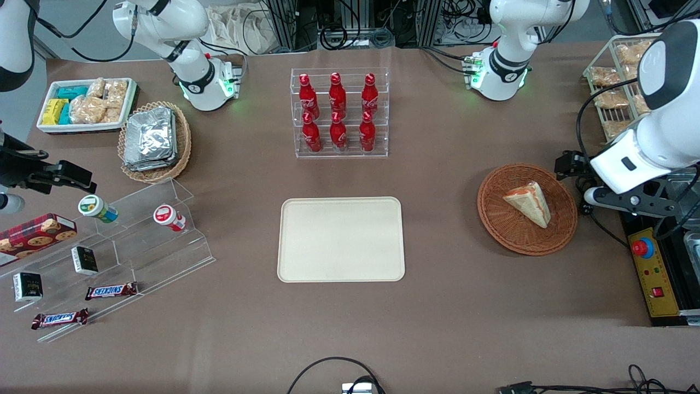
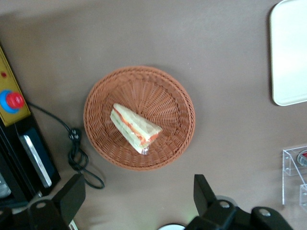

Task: Place sandwich from basket to tray
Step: 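Lower the open left gripper over the sandwich in the wicker basket, then close the left gripper on the wrapped sandwich wedge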

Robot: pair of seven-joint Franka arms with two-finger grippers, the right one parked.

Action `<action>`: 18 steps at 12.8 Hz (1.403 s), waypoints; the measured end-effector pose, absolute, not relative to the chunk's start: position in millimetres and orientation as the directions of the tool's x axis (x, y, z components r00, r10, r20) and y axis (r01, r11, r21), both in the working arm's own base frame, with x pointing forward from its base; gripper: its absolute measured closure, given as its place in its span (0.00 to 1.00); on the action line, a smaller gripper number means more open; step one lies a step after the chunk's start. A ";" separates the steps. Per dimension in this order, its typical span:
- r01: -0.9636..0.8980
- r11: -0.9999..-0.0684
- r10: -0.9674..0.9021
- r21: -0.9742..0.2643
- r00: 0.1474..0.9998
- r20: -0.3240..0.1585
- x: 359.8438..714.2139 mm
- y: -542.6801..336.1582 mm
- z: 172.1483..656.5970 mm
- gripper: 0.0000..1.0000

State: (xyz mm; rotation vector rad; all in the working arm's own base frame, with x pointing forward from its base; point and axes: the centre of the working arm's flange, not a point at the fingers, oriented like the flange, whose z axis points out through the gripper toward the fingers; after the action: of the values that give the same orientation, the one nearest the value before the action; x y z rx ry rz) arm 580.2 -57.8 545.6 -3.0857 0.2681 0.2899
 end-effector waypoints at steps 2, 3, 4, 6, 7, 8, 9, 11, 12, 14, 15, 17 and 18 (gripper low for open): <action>0.039 -0.997 0.052 -0.060 0.972 -0.231 579.7 -51.4 520.0 0.00; 0.137 -0.987 0.154 -0.085 0.958 -0.244 579.5 -43.4 503.8 0.00; 0.212 -0.972 0.231 -0.102 0.943 -0.241 578.7 -35.3 485.3 0.00; 0.394 -0.911 0.410 -0.119 0.896 -0.172 572.9 -25.7 441.7 0.00; 0.475 -0.872 0.487 -0.118 0.863 -0.134 564.4 -25.7 419.2 0.00; 0.522 -0.845 0.533 -0.111 0.839 -0.107 553.3 -27.2 398.4 0.00; 0.545 -0.831 0.554 -0.108 0.827 -0.096 541.4 -27.9 379.8 0.00; 0.563 -0.820 0.572 -0.104 0.816 -0.087 524.4 -26.4 352.0 0.00; 0.576 -0.811 0.584 -0.099 0.808 -0.079 520.5 -23.8 342.4 0.00; 0.611 -0.786 0.617 -0.094 0.784 -0.069 516.4 -17.4 329.9 0.00; 0.619 -0.780 0.625 -0.090 0.778 -0.066 515.9 -16.0 324.0 0.00; 0.627 -0.775 0.632 -0.080 0.773 -0.059 514.0 -16.0 307.3 0.00; 0.629 -0.773 0.633 -0.081 0.771 -0.063 512.0 -16.1 296.5 0.00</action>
State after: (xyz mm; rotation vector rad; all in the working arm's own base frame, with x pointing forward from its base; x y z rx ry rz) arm 512.0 -16.1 296.5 -2.9040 -1.0354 0.1335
